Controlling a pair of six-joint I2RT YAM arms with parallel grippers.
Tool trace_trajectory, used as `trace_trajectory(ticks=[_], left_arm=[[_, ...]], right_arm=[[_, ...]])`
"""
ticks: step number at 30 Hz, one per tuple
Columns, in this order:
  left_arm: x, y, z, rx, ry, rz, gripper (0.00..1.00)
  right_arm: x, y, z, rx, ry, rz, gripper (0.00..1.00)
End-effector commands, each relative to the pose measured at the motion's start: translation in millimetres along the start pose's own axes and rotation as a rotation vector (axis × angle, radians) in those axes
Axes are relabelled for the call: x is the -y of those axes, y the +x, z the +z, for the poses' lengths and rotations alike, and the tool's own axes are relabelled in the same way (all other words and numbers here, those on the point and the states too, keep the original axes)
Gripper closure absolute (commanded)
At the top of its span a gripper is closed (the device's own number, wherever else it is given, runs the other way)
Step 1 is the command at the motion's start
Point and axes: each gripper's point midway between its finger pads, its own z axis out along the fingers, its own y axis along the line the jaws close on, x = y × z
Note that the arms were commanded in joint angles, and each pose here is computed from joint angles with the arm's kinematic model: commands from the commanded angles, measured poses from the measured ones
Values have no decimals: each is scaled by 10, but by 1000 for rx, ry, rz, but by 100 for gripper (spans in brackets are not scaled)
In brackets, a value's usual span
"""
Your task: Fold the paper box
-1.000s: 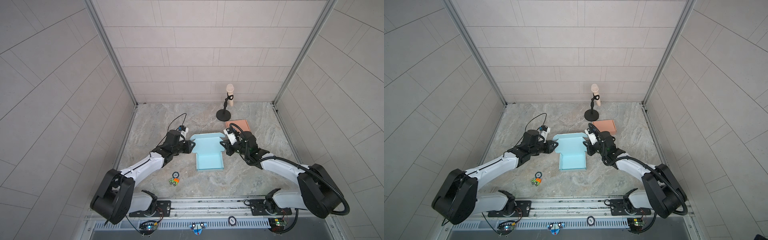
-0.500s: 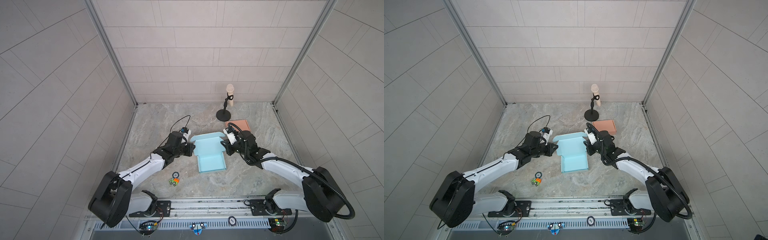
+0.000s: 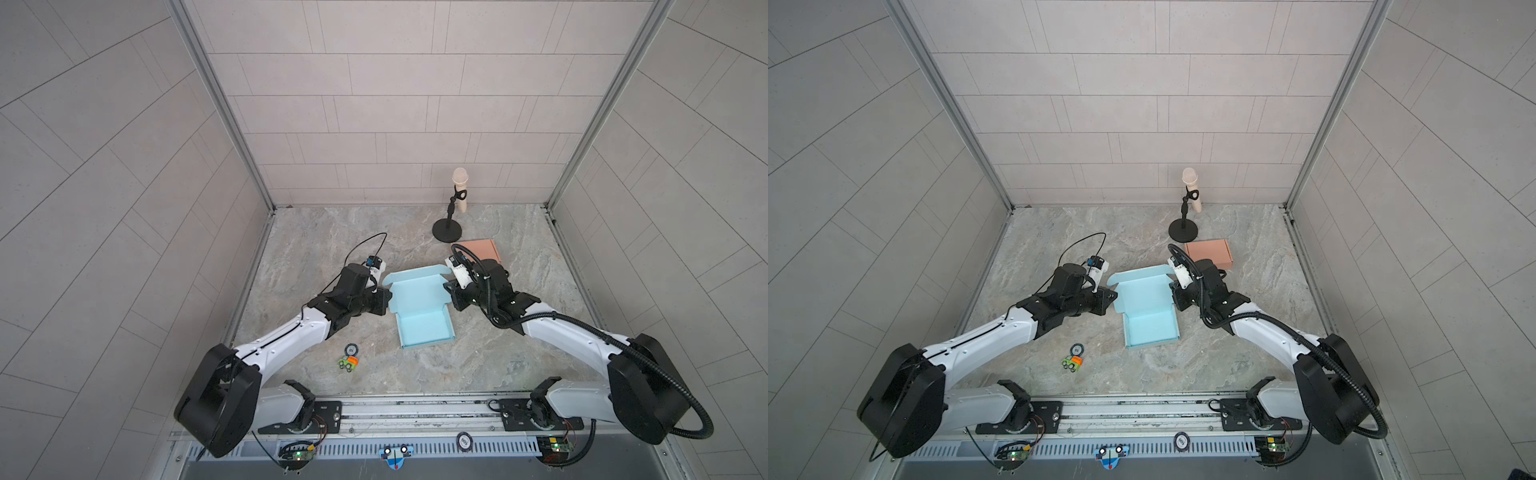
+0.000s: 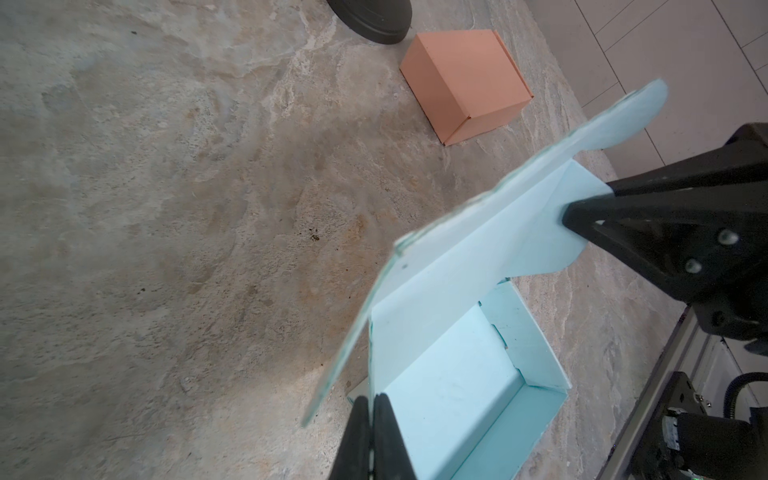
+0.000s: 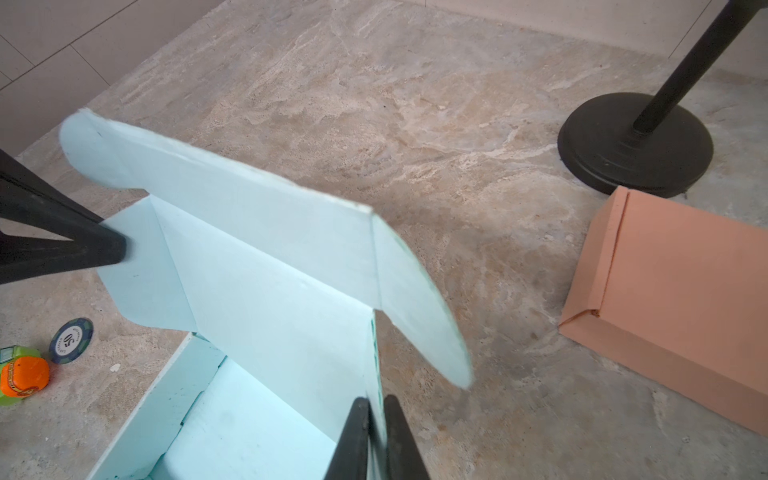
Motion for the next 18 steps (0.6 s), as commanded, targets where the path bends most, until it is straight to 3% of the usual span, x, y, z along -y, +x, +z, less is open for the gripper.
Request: trace_trajectory(ticks=[1, 9, 18], left_arm=[[-10, -53, -71, 6, -30, 30, 94], [-1, -151, -87, 33, -46, 41, 94], [43, -590, -65, 140, -72, 57, 94]], right_arm=[[63, -118, -7, 7, 49, -41, 87], [-21, -131, 28, -33, 90, -108, 90], [-19, -301, 182, -43, 219, -138, 94]])
